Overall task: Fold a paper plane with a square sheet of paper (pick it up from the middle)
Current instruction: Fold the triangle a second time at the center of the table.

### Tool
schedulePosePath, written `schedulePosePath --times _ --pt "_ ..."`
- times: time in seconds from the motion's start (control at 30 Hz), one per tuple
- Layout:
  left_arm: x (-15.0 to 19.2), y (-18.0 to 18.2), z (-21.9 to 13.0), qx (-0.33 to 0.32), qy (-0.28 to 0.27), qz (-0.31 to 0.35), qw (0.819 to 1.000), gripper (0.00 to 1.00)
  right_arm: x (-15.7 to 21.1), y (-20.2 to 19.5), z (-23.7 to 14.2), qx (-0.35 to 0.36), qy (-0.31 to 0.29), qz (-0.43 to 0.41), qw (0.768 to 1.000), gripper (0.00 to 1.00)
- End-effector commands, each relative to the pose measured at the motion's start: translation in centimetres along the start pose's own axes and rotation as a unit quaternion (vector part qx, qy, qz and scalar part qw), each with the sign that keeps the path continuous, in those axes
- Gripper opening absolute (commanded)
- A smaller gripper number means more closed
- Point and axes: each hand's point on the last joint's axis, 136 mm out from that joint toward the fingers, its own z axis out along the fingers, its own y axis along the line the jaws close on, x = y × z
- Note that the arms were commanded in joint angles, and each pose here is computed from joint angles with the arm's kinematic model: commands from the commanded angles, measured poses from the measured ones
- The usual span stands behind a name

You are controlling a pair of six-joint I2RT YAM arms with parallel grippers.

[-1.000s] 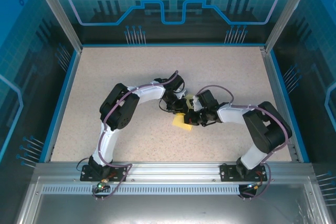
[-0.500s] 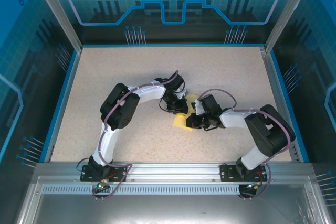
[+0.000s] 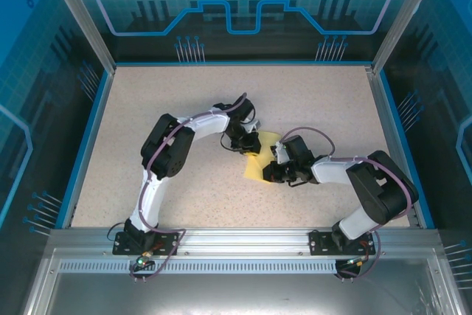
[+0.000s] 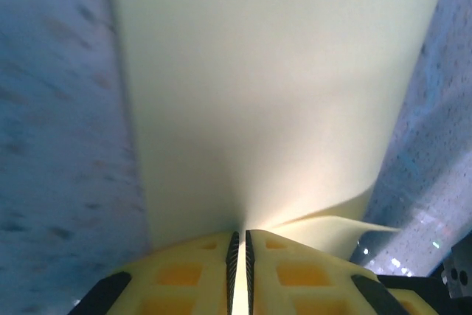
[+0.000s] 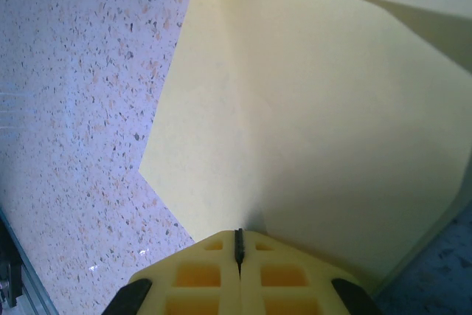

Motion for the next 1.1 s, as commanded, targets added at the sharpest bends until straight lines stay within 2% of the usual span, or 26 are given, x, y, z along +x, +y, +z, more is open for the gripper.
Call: schedulePosePath --times 0.0,0.23,0.47,0.63,0.73,0.9,1.07 --pt "-1.9 3.3 -0.7 -0.048 -0.022 -0.006 0.999 0.16 6.4 -3.9 -0.1 0.06 0.1 0.057 0.992 0.02" --pt "-2.6 1.3 -3.4 -0.032 -0.046 0.004 0.998 0.16 5.9 -3.4 0.0 0.051 0.096 0.057 0.992 0.02" --pt "-1.1 -2.1 -6.7 0.006 -0.079 0.004 0.997 0.16 5.4 -2.8 0.0 0.039 0.092 0.053 0.994 0.02" --pt "2.1 -4.5 -4.6 0.045 -0.038 0.001 0.998 0.16 5.0 -2.4 0.0 0.035 0.088 0.047 0.994 0.02" --pt "3.4 -4.3 -2.9 0.04 -0.022 -0.001 0.999 0.16 4.8 -2.2 -0.1 0.034 0.085 0.044 0.995 0.02" --pt "4.1 -4.2 -0.5 0.038 -0.004 -0.001 0.999 0.16 4.6 -2.2 -0.2 0.037 0.084 0.043 0.995 0.02" --pt "4.0 -2.5 1.4 0.019 0.01 -0.013 1.0 0.16 4.4 -2.0 -0.2 0.035 0.083 0.041 0.995 0.02"
